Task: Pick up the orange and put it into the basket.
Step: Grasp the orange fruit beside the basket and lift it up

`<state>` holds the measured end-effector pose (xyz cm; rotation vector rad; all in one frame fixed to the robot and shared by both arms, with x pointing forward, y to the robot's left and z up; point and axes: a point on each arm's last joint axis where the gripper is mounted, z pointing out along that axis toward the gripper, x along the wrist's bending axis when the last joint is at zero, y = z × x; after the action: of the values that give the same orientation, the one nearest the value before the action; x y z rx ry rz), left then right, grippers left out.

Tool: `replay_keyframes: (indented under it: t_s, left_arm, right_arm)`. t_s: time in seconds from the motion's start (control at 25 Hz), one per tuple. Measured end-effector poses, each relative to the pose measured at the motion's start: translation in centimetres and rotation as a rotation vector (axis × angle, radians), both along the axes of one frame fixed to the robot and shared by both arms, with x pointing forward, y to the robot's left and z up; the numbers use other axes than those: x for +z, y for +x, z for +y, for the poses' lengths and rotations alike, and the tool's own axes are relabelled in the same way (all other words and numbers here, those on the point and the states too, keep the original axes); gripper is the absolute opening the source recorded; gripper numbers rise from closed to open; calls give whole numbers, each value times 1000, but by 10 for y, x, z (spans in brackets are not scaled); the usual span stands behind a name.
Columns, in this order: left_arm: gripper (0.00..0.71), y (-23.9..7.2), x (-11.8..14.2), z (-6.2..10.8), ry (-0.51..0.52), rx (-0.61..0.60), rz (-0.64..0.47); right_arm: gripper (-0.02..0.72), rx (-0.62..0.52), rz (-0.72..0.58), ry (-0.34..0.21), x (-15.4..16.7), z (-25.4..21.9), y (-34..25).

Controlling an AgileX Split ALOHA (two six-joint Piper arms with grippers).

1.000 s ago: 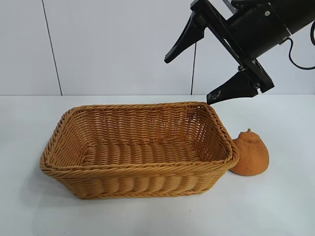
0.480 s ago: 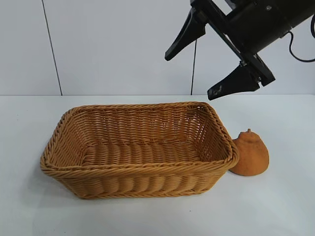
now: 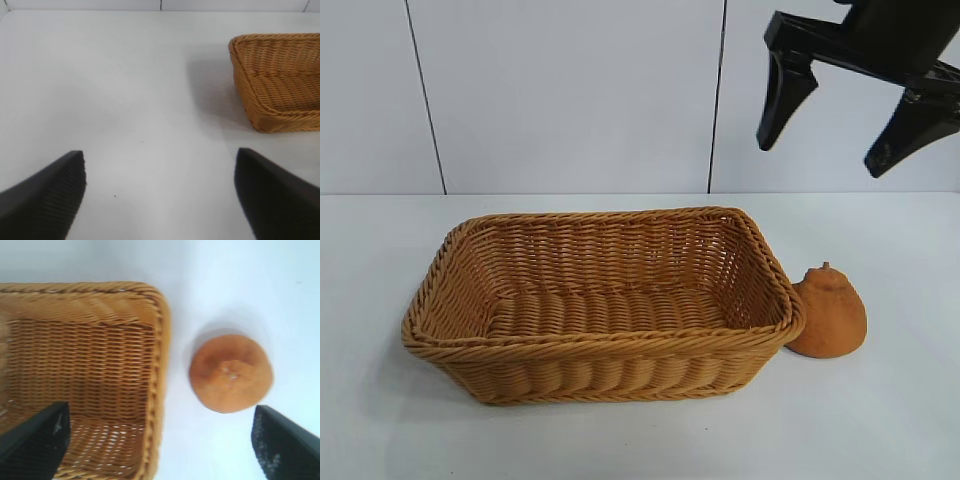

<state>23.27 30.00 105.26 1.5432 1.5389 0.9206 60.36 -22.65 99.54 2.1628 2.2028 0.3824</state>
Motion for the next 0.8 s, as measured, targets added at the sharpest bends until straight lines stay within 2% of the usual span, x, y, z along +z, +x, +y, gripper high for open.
replay_keyframes:
  t_s: [0.12, 0.32, 0.48, 0.52, 0.6, 0.68, 0.72, 0.76, 0.8]
  left_arm:
    - [581, 0, 0, 0, 1, 0, 0]
    - [581, 0, 0, 0, 1, 0, 0]
    - [581, 0, 0, 0, 1, 0, 0]
    - [581, 0, 0, 0, 1, 0, 0]
    - [581, 0, 0, 0, 1, 0, 0]
    - [581, 0, 0, 0, 1, 1, 0]
    - [581, 0, 0, 0, 1, 1, 0]
    - [581, 0, 0, 0, 1, 1, 0]
    - [581, 0, 0, 0, 1, 1, 0]
  right_arm:
    - [674, -23, 75, 8, -28, -6, 8]
    - [674, -6, 185, 68, -69, 1, 13]
    - [659, -10, 251, 59, -96, 1, 15]
    - [612, -8, 256, 54, -98, 1, 15]
    - [438, -5, 257, 47, -99, 0, 15]
    - [154, 4, 248, 45, -95, 0, 14]
    - [70, 10, 236, 43, -91, 0, 14]
    - [28, 14, 222, 43, -85, 0, 14]
    - [31, 20, 200, 39, -77, -1, 14]
